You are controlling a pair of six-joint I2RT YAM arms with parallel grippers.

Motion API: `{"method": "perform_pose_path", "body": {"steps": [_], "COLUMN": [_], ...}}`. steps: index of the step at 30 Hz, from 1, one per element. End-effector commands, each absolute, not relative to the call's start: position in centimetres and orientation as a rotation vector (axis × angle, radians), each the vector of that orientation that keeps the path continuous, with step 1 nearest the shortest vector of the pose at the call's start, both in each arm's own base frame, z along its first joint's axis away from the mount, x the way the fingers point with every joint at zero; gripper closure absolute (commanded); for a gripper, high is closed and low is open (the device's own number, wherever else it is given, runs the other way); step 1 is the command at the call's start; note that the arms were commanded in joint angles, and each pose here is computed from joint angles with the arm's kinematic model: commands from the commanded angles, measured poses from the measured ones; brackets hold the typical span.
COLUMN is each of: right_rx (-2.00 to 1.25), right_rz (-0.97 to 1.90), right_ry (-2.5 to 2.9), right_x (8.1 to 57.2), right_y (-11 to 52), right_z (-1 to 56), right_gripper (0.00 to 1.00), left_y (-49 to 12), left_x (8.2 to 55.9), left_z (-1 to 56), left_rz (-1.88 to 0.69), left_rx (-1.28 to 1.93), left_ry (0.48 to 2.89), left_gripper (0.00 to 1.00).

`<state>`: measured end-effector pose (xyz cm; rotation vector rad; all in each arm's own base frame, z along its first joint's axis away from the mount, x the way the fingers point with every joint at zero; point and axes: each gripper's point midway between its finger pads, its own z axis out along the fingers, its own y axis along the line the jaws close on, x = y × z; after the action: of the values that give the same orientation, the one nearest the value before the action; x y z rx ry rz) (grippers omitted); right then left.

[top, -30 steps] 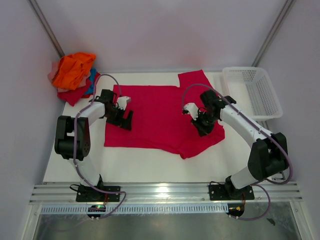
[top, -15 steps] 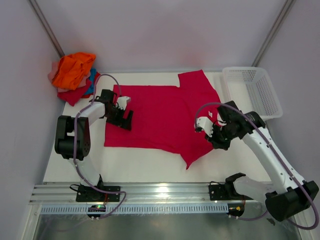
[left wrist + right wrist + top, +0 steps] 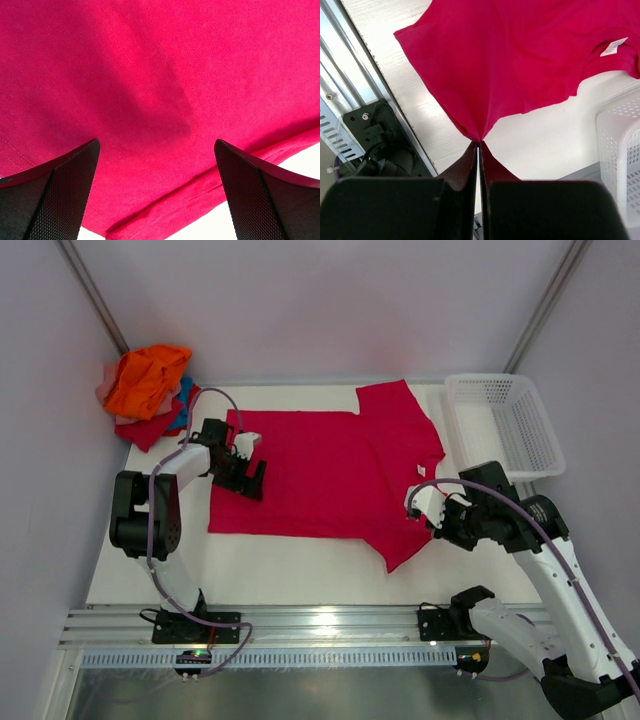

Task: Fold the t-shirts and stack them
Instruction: Flatten out the tshirt

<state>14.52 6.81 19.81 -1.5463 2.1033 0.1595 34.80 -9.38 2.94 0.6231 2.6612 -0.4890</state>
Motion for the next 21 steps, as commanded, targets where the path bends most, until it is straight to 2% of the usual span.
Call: {"method": "perform_pose_path", "body": {"steps": [1, 2, 3, 4, 5, 10, 14, 21], "right_rx": [-1.640, -1.638, -1.636, -1.647, -1.652, -1.649, -1.513, -1.333], "right_rz": [0.159, 0.151, 0.150, 0.149, 0.149, 0.089, -0.006, 0.074], "right_ry": [2.230, 2.228, 2.226, 2.215, 2.210, 2.173, 2.069, 2.112], "right_x": [10.8, 10.9, 10.9, 11.0, 11.0, 12.6, 17.7, 25.9], "right_y": [4.6, 4.5, 4.5, 4.6, 4.6, 4.6, 6.0, 10.2], "right_z": [19.3, 19.5, 19.6, 19.6, 19.6, 19.9, 21.0, 18.3], "right_gripper": [0.94, 0.81, 0.32, 0.12, 0.05, 0.01, 0.01, 0.01], "left_y": [-9.1, -9.1, -9.1, -9.1, -9.1, -9.1, -9.1, -8.7], "left_x": [35.7, 35.8, 35.8, 35.8, 35.8, 35.9, 35.8, 35.9], "left_z": [2.6, 2.6, 2.6, 2.6, 2.7, 2.9, 2.8, 2.9], "left_rz": [-0.459, -0.457, -0.459, -0.458, -0.458, -0.454, -0.457, -0.423], "left_rx": [0.612, 0.608, 0.612, 0.610, 0.610, 0.612, 0.616, 0.621], "left_ry": [2.653, 2.654, 2.653, 2.653, 2.653, 2.647, 2.647, 2.643], "left_gripper": [0.01, 0.01, 0.01, 0.01, 0.01, 0.01, 0.01, 0.01]}}
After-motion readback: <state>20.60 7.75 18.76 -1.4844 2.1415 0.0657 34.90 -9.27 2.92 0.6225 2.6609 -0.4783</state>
